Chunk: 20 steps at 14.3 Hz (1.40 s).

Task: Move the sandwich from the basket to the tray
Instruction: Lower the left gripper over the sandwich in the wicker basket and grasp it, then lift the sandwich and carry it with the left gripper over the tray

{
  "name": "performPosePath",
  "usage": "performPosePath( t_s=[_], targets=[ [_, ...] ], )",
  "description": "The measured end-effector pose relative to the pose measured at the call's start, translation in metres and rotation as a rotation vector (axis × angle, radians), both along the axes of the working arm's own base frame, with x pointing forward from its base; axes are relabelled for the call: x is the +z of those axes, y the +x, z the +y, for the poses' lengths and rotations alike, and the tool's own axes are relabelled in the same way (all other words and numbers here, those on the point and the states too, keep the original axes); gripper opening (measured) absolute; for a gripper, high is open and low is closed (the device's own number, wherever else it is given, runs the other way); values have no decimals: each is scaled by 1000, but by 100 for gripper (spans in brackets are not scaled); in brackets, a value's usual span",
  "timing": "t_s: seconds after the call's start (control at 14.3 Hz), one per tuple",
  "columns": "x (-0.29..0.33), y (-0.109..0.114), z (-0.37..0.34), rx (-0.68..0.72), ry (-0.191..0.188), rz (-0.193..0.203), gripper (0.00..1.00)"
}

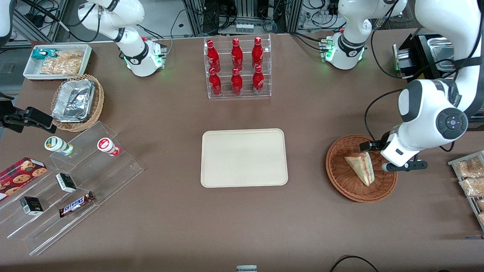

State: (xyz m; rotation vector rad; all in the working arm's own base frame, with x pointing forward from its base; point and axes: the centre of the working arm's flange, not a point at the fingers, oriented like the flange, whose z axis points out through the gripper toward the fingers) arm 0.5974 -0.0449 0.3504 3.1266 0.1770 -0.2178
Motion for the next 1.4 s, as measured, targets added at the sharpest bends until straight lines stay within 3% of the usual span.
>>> performPosePath(
  t_s=[0.56, 0.7, 0.91, 1.05, 1.26, 1.4],
  targets=[
    [-53, -4, 0, 419, 15, -137, 100],
    [-68, -10, 0, 465, 14, -146, 100],
    [-94, -15, 0, 482, 21, -119, 100],
    [-109, -15, 0, 498, 23, -111, 84],
    [-108, -11, 0, 501, 21, -116, 49],
    [-93, -3, 0, 498, 32, -83, 32]
  ],
)
